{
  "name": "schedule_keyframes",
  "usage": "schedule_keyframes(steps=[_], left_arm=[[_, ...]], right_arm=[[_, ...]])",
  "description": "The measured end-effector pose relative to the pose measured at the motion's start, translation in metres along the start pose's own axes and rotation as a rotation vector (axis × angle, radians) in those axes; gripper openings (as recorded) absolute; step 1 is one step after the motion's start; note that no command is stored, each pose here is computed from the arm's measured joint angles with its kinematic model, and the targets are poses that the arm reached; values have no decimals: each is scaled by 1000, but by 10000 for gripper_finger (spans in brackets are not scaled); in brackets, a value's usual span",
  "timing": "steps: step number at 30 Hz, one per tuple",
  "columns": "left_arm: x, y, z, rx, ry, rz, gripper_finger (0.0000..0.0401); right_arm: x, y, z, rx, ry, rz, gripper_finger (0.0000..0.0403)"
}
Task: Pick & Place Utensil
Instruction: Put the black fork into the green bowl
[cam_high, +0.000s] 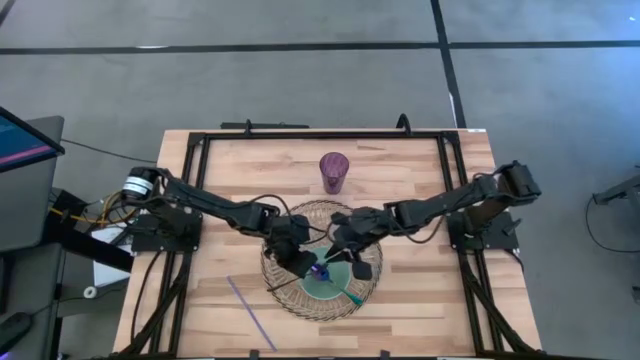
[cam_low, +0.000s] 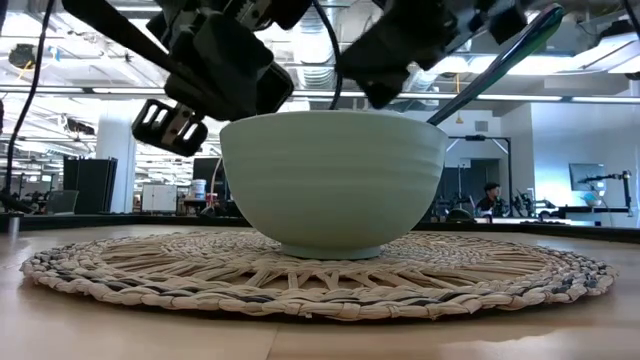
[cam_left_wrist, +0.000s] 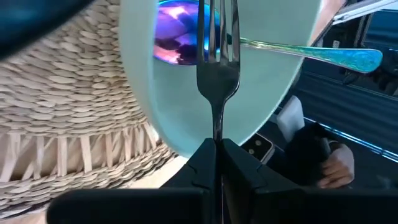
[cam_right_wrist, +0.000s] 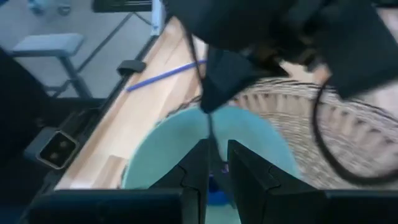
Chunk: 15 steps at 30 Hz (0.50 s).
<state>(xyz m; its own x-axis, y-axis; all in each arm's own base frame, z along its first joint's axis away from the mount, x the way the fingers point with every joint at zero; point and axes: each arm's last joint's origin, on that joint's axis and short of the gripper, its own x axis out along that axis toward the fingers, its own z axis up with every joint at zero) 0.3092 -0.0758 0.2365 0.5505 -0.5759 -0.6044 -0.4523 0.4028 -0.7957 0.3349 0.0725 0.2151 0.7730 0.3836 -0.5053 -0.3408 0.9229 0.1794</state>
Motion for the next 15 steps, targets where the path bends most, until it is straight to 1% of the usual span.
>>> schedule_keyframes(steps=[5,10,15], left_arm=[[2,1,2,4,0,-1,15],[0,1,5,1,-10,-8,15],[-1,1,8,-52,-19,-18,15]], right_arm=[[16,-5,-3,13,39,50,52],[32,-12,-14,32,93,40,52],[45,-18,-19,42,121,33,52]])
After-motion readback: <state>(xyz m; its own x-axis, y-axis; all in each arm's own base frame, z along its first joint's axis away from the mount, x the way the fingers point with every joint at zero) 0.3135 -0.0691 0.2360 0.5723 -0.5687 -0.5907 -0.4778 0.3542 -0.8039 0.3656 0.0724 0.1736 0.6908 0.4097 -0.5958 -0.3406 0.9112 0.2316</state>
